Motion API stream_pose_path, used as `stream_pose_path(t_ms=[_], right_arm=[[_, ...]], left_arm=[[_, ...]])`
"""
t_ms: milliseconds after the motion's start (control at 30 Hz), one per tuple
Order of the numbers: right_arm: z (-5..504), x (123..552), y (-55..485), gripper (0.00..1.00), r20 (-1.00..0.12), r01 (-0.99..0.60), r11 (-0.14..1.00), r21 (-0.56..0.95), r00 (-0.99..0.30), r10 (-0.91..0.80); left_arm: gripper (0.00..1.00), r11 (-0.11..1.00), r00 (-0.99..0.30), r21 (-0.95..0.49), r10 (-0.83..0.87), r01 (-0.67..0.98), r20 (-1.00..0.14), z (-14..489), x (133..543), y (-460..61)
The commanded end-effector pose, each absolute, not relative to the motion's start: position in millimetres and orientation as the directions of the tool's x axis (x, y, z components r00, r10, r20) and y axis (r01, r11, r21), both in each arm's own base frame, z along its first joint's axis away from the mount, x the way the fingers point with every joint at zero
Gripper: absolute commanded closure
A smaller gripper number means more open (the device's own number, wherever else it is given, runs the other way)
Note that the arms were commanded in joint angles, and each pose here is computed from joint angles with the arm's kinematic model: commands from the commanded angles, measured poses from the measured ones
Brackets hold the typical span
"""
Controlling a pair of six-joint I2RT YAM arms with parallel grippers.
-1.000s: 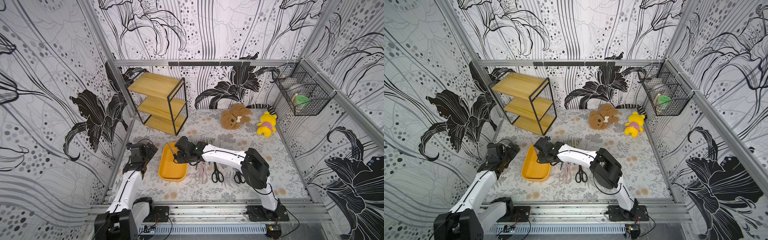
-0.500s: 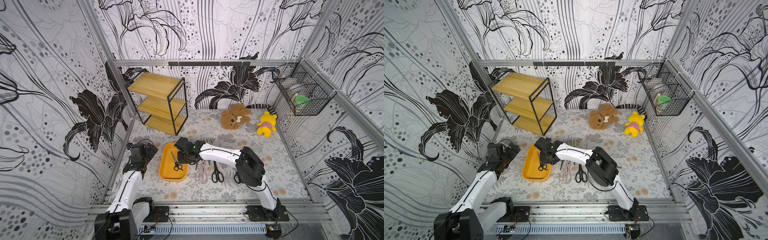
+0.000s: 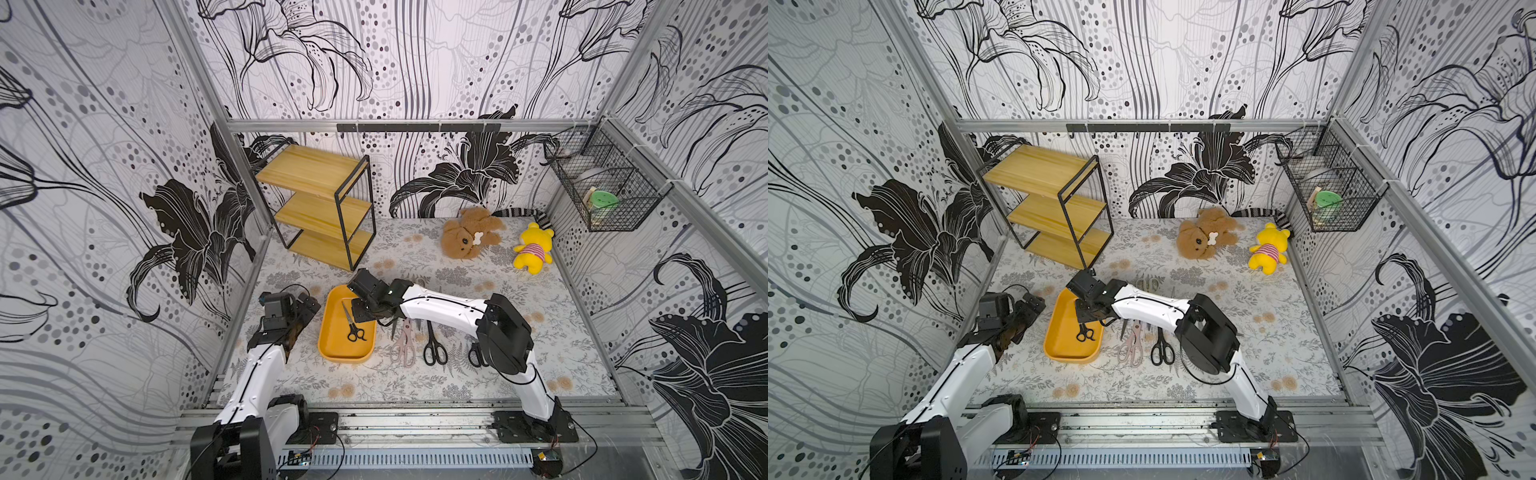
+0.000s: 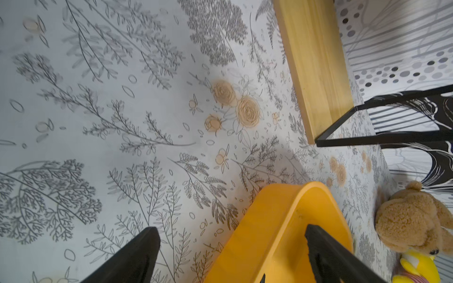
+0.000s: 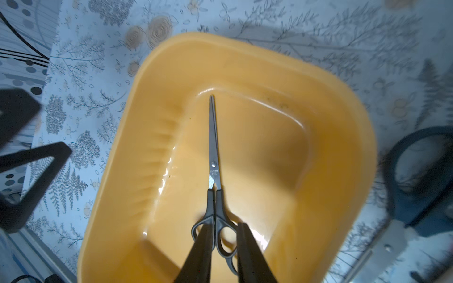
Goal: Put the scissors into the storage box
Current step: Adjust the storage box at the center of the board.
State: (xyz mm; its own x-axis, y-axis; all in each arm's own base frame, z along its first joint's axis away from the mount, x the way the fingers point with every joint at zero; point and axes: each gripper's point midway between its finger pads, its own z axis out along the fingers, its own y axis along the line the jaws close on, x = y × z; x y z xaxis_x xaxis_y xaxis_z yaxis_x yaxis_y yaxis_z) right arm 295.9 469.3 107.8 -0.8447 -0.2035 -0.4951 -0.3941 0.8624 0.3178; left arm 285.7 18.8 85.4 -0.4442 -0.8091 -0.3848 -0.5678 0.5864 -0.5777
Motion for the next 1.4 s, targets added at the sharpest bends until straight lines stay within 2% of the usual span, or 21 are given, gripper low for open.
stream_pose_path(t_ms=[0,367,700,833,967,1033,1200,1367], right_arm=[[159,315,445,0.77,-0.626,-0.450,0.860,0.240,-0.749,-0.218],[125,338,339,0.76,-0.537,-0.299,0.934,0.197,-0.830,-0.152],[92,347,326,0.76,-0.458,-0.265,0.949,0.169,-0.874,-0.162],[83,352,337,0.76,-0.438,-0.268,0.946,0.183,-0.884,-0.166],[75,360,344,0.76,-0.427,-0.249,0.952,0.181,-0.892,-0.152],[70,362,346,0.76,-0.415,-0.232,0.957,0.175,-0.899,-0.142],[61,374,346,0.71,-0.406,-0.157,0.976,0.148,-0.910,-0.085],[59,381,346,0.71,-0.408,-0.106,0.984,0.141,-0.912,-0.039]], left_arm=[[0.02,0.559,-0.484,-0.616,-0.819,-0.555,-0.307,81,275,1],[0.02,0.481,-0.537,-0.700,-0.828,-0.528,-0.164,77,258,-56],[0.02,0.442,-0.555,-0.761,-0.821,-0.475,-0.130,93,267,-100],[0.02,0.495,-0.539,-0.736,-0.816,-0.462,-0.210,109,275,-92],[0.02,0.601,-0.491,-0.659,-0.784,-0.451,-0.380,135,283,-65],[0.02,0.629,-0.475,-0.630,-0.770,-0.455,-0.426,143,286,-54],[0.02,0.609,-0.429,-0.645,-0.790,-0.461,-0.439,148,298,-35],[0.02,0.583,-0.409,-0.672,-0.808,-0.455,-0.424,147,308,-30]])
